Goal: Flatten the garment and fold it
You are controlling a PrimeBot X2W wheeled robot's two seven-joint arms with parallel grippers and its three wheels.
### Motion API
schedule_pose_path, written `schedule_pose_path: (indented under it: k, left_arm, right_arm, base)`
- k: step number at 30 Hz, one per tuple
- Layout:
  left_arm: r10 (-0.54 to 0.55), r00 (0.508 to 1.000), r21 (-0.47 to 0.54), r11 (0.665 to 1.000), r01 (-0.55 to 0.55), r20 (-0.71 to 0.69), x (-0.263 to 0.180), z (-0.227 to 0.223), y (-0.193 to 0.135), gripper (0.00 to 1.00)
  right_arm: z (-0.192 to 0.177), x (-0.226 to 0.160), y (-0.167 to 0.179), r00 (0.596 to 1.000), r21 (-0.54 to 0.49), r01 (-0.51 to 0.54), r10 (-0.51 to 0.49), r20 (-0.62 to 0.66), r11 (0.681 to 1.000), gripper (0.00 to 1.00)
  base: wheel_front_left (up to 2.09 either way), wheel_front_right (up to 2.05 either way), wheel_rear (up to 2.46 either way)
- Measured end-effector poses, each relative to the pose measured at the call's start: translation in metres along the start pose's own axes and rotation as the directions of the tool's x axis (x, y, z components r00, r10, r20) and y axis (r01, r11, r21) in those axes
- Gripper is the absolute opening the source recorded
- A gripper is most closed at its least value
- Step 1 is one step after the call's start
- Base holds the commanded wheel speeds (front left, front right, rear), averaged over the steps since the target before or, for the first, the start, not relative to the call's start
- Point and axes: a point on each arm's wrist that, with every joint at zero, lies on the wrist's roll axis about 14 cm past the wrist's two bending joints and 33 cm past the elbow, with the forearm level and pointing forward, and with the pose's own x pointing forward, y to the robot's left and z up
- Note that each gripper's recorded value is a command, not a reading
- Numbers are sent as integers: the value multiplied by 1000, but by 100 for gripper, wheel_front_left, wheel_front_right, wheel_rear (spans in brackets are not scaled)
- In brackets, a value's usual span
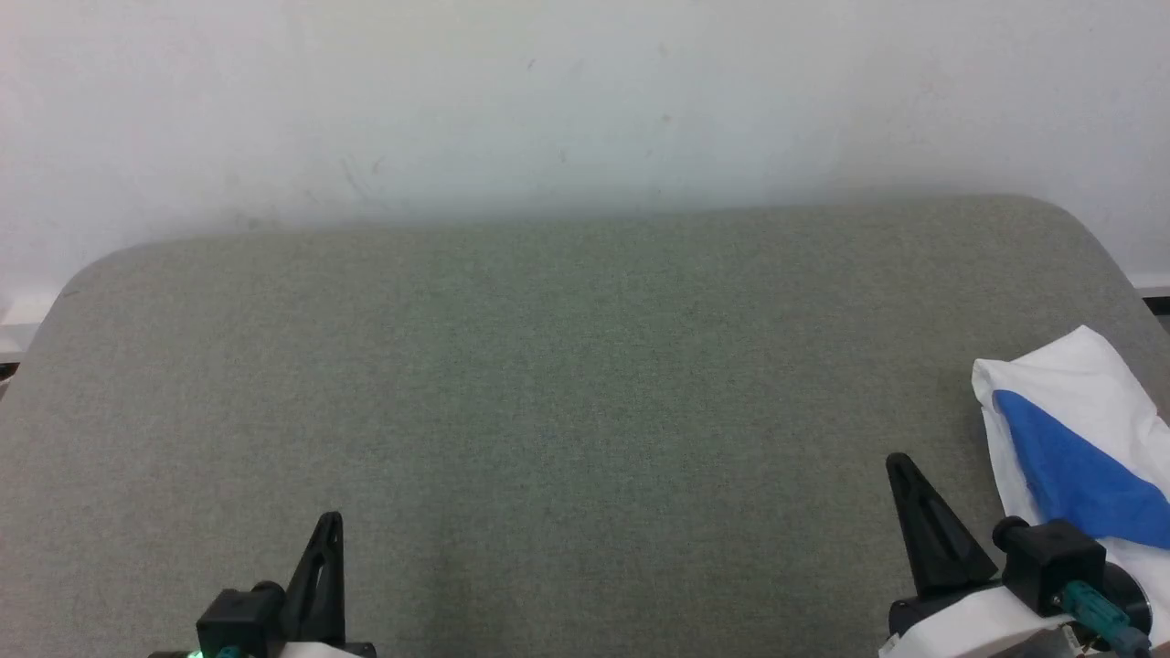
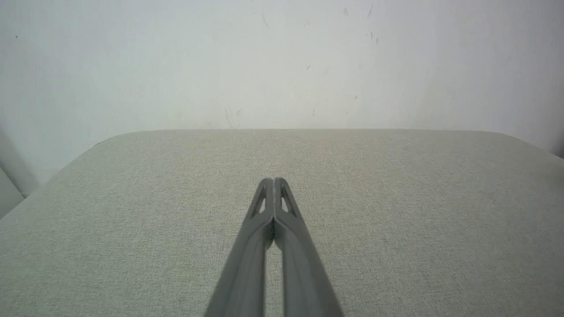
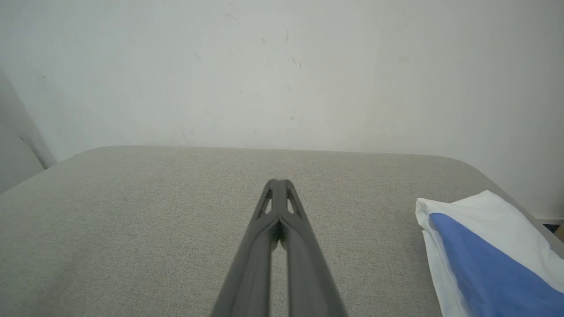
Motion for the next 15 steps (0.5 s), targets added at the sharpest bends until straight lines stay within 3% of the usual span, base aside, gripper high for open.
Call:
schedule_pose_path:
  k: [15]
  left_arm:
    - [-6,1000,9,1000,6,-15,6,1,-3,0]
  right_arm:
    - [-1,6,-3,1000,-18,4,-4,-12,1000,0]
  base:
    - [0,0,0]
